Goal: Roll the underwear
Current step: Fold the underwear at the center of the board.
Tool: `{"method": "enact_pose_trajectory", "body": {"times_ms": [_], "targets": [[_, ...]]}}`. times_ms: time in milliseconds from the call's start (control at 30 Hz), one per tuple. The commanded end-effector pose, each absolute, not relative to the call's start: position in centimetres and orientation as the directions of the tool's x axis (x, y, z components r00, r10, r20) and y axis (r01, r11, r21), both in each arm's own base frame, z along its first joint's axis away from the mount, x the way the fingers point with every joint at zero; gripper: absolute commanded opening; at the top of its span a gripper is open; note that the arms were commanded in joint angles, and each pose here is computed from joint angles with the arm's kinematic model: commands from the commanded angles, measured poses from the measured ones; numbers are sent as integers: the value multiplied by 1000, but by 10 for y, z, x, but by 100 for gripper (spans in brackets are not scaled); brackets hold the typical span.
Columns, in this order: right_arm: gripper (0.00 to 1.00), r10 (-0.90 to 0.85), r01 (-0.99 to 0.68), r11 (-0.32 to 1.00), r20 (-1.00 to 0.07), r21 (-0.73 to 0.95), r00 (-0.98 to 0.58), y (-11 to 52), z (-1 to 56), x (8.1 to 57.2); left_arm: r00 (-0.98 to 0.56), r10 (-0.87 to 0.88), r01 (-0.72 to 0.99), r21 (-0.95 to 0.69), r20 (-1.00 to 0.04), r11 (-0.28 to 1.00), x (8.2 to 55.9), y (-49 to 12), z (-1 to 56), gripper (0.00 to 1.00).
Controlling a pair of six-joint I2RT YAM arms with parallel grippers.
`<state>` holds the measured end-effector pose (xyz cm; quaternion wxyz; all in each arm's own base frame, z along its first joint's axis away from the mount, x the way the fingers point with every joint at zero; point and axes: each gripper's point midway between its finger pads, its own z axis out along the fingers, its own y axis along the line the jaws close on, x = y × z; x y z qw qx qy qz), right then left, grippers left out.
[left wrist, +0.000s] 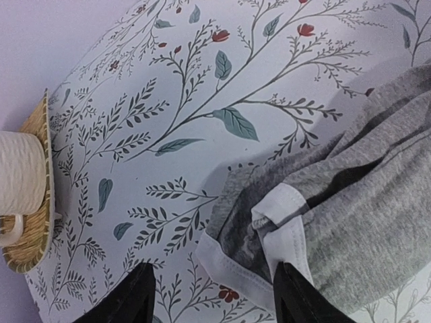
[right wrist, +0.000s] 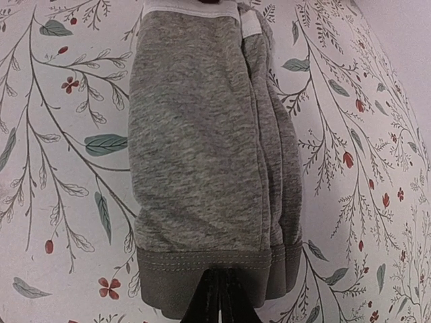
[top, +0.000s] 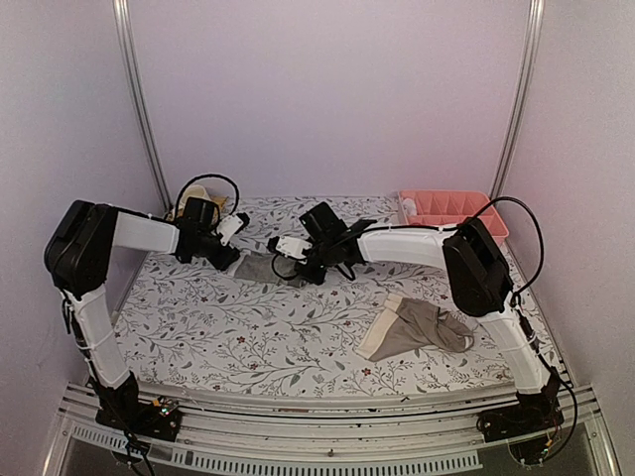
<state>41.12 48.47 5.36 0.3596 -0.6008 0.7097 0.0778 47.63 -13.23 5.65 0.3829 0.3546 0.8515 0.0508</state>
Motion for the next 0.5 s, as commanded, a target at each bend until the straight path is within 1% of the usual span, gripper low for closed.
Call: {"method": "enact_pose_trajectory", "body": {"times_ms": [0,200,267,467], "targets": [[4,-773,-893,292,-635,-341,-10,493,59,426,-474,629,556,344,-616,757,483,-128,53,62],[4,-789,-881,322,-612,-346,-48,486,43,435,-481,621,529,360,-619,768,490,-122,56,65],[4,-798,-880,328,-599,-343,-64,480,35,437,-477,612,512,367,-631,777,493,-119,63,69],[5,-818,-862,369,-562,-348,-123,466,18,447,-429,605,482,396,-671,782,495,-117,93,78]]}}
